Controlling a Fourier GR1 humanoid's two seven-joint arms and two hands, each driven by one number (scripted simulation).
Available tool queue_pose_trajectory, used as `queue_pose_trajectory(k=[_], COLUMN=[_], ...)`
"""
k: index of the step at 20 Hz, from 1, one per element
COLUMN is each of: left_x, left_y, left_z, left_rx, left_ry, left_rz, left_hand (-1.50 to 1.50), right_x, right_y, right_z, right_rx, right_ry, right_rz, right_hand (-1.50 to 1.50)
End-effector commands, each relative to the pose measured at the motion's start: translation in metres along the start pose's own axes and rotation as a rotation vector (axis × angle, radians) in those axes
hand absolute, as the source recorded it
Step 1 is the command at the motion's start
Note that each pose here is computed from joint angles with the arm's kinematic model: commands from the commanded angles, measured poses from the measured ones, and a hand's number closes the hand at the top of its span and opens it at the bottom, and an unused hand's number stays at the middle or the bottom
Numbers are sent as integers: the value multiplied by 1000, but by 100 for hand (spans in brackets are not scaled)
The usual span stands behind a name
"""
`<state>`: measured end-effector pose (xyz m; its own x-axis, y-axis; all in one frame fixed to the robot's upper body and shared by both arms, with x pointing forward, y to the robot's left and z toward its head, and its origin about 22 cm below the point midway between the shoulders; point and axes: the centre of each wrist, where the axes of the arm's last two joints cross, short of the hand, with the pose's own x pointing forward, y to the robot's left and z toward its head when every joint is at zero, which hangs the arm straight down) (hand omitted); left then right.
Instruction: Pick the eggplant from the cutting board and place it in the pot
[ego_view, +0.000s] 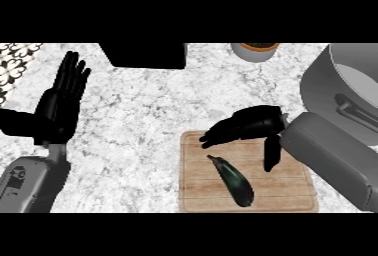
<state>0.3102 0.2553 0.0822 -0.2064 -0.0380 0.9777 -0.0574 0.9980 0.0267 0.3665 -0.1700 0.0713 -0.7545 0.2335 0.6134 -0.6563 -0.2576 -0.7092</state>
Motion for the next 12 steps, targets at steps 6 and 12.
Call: queue_pose_trajectory(k=[6,12], left_x=[6,8], left_y=[6,2], left_z=[9,4], left_rx=[16,26], left_ry=[11,14], left_rz=[7,5], left_hand=[0,0], right_x=[-25,-30], right_y=[16,36], right_z=[-12,-16], right_rx=[107,101], right_ry=[-160,-199], right_rz=[-87,-60], right_hand=[-150,-150])
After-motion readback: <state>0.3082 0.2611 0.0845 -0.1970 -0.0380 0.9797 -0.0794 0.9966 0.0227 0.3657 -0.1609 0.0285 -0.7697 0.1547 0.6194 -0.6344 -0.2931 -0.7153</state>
